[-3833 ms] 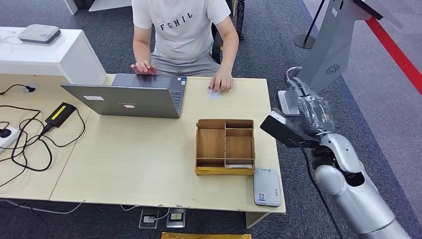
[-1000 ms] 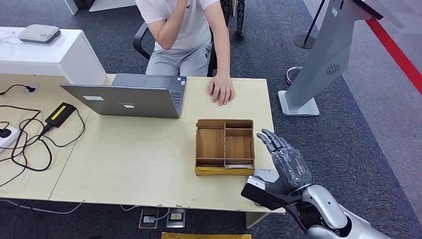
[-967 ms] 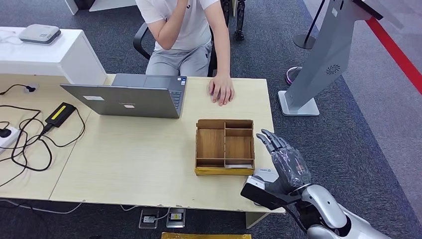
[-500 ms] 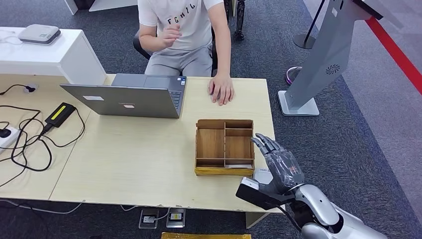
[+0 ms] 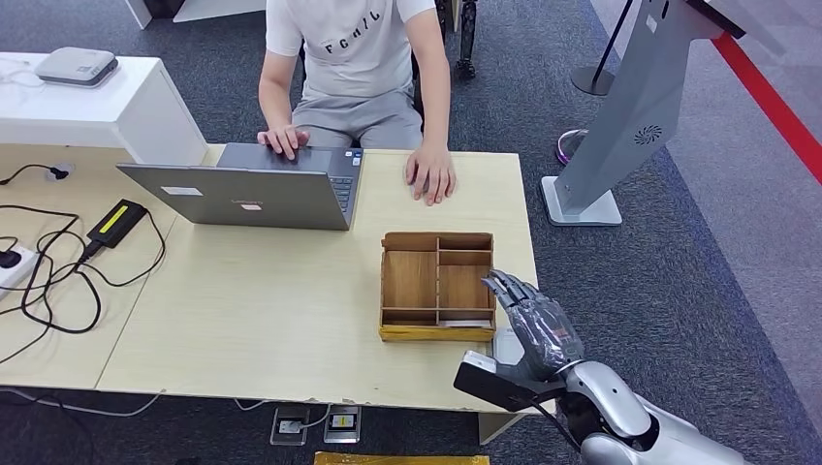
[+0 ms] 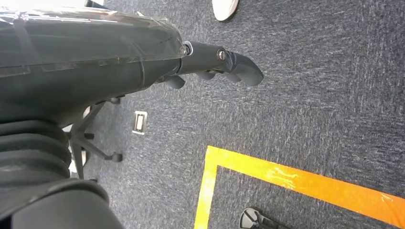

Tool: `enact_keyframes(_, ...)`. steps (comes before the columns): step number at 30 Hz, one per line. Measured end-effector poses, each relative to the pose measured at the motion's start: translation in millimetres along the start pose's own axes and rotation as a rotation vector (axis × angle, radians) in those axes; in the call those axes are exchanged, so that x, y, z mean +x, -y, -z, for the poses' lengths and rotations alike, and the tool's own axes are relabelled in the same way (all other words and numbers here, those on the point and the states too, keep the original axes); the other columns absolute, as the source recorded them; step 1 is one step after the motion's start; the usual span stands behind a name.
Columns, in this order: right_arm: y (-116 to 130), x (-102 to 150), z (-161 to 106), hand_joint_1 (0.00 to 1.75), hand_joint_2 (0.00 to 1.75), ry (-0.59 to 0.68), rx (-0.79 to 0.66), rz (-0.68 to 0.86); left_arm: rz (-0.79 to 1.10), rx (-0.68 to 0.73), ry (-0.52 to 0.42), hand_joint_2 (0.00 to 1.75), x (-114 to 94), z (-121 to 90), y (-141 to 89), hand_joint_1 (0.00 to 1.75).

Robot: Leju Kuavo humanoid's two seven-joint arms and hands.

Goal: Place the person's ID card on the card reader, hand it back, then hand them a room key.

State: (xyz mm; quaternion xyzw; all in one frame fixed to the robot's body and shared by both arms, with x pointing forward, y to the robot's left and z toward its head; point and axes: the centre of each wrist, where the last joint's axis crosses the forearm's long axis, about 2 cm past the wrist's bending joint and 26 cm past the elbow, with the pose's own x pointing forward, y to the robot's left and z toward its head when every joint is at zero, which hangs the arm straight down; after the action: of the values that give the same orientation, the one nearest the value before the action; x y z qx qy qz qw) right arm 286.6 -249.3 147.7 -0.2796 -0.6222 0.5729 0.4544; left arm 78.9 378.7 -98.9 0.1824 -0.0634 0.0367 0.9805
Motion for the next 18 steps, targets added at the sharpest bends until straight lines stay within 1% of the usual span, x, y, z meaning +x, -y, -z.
enact_keyframes(18, -13.4, -1.6, 3.7, 0.00, 1.75, 0.009, 0.064, -0.028, 0.016, -0.011, 0.003, 0.00, 0.0, -0.1, 0.7, 0.00)
